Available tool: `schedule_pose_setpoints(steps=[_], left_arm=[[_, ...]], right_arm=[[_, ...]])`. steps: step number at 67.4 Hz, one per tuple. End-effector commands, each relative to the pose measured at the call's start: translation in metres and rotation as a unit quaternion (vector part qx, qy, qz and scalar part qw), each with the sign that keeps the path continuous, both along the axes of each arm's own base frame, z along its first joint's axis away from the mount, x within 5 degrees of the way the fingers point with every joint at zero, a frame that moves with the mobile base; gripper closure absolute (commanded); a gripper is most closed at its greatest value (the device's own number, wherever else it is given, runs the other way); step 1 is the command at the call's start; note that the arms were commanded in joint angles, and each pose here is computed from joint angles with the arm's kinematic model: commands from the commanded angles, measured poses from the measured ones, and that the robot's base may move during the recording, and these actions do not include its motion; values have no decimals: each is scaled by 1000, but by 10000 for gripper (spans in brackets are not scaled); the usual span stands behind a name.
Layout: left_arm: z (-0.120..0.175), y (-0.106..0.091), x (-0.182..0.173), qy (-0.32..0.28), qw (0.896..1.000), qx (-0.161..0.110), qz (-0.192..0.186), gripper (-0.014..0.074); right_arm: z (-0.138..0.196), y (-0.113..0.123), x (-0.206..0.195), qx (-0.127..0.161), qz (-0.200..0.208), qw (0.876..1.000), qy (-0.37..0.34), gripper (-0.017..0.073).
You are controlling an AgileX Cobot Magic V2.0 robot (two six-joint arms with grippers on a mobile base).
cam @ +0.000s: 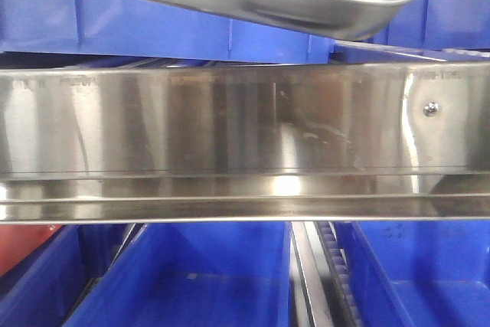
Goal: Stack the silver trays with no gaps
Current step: 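Hold the tray in both grippers while the base turns away from the shelf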
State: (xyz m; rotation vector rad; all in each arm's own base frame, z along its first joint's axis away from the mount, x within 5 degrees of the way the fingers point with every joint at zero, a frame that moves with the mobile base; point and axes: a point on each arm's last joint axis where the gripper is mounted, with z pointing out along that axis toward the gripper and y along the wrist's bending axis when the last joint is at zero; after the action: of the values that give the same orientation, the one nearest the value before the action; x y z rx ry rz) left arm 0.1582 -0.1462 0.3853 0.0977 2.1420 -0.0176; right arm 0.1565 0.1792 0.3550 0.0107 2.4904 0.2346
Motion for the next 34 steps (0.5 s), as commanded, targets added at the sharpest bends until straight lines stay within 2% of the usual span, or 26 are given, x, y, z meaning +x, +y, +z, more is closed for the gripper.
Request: schedule_pose_setpoints(steps=[1, 34], left_arm=[[9, 3, 2, -40, 999, 17, 2, 610], [9, 3, 2, -41, 999, 18, 2, 610]], right_arm=[[3, -4, -1, -15, 4, 1000, -10, 582], [4, -3, -1, -11, 7, 1000, -12, 582]])
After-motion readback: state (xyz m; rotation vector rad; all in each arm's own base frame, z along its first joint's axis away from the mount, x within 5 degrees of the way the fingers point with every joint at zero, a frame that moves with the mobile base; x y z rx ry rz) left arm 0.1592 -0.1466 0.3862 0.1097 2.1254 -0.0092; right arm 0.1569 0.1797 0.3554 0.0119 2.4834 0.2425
